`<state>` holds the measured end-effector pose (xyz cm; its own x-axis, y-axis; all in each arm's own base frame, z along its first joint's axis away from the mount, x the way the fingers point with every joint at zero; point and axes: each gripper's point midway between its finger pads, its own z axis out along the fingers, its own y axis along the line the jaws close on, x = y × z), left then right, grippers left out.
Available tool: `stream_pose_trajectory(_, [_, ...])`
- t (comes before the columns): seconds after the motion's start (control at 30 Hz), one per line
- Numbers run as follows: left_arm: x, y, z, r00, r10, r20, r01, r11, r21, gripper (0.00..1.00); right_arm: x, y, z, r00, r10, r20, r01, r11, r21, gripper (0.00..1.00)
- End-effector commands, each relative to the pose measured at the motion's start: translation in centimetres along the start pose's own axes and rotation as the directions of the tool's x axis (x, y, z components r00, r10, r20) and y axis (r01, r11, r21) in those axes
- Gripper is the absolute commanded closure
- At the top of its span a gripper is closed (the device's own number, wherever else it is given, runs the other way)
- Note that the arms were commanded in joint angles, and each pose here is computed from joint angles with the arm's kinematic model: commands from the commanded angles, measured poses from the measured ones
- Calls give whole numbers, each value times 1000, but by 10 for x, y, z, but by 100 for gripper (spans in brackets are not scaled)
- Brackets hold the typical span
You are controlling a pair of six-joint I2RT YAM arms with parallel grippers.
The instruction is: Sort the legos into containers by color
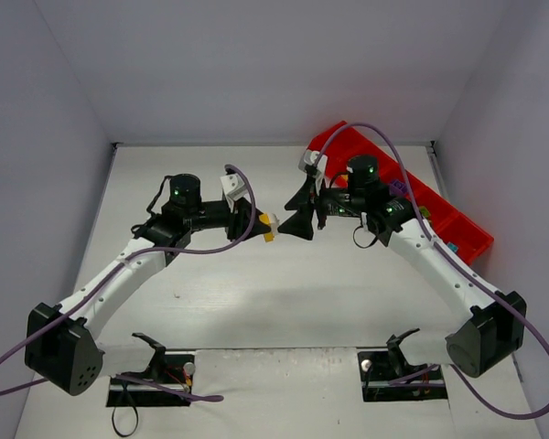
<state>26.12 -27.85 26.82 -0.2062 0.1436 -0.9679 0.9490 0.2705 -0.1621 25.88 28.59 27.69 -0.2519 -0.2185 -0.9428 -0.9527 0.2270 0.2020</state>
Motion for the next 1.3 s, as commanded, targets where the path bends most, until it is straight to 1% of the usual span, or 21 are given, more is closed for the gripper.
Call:
stream_pose_trajectory(0.0, [-43,-15,-10,982,164,98,-169,985,46,83,-27,24,-4,995,-83,57,87,992,-88,34])
stream_pose_trajectory(0.17, [-46,-25,-14,977,182,110,-191,979,75,83,-21,33,4,996,-75,39,80,987,-140,35])
stream_pose_trajectory(0.37, [-46,-36,-18,975,187,116,-201,973,116,83,-15,36,11,997,-77,20,79,984,-161,35])
stream_pose_trajectory(0.47, [-45,-41,-18,976,186,115,-201,969,141,83,-14,36,15,996,-82,15,84,983,-162,36])
stream_pose_trajectory(0.57, [-43,-41,-18,976,189,112,-205,967,149,83,-14,35,19,996,-87,12,88,982,-165,40])
stream_pose_trajectory(0.67, [-43,-42,-18,975,193,108,-209,965,158,83,-14,35,23,996,-91,7,91,981,-169,46])
stream_pose_trajectory(0.7, [-44,-42,-18,975,196,110,-211,964,159,84,-13,35,25,996,-92,4,91,981,-170,51])
stream_pose_trajectory(0.77, [-45,-42,-18,974,200,108,-215,963,159,84,-13,34,26,996,-94,3,93,981,-169,56])
stream_pose_trajectory(0.8, [-45,-41,-18,974,201,108,-217,963,158,84,-12,34,26,995,-96,1,95,981,-168,61])
stream_pose_trajectory(0.87, [-44,-41,-17,974,202,106,-217,963,158,84,-9,33,27,995,-96,-7,93,981,-168,68])
stream_pose_trajectory(0.9, [-44,-41,-18,973,207,106,-222,963,156,84,-9,33,25,995,-100,-7,98,982,-163,76])
stream_pose_trajectory(0.93, [-43,-40,-18,972,212,105,-226,962,153,85,-7,31,25,995,-101,-13,98,983,-152,81])
stream_pose_trajectory(0.97, [-41,-39,-18,973,210,98,-223,963,151,86,-5,31,24,995,-103,-16,100,984,-147,89])
stream_pose_trajectory(1.07, [-36,-36,-18,972,215,93,-228,962,152,87,-1,26,18,994,-106,-22,103,988,-119,99])
stream_pose_trajectory(1.23, [-22,-25,-20,978,195,74,-204,966,157,88,7,13,-3,997,-74,-16,73,994,-76,100])
stream_pose_trajectory(1.27, [-20,-23,-21,979,189,71,-198,968,155,89,6,4,-11,998,-69,-8,69,997,-42,100])
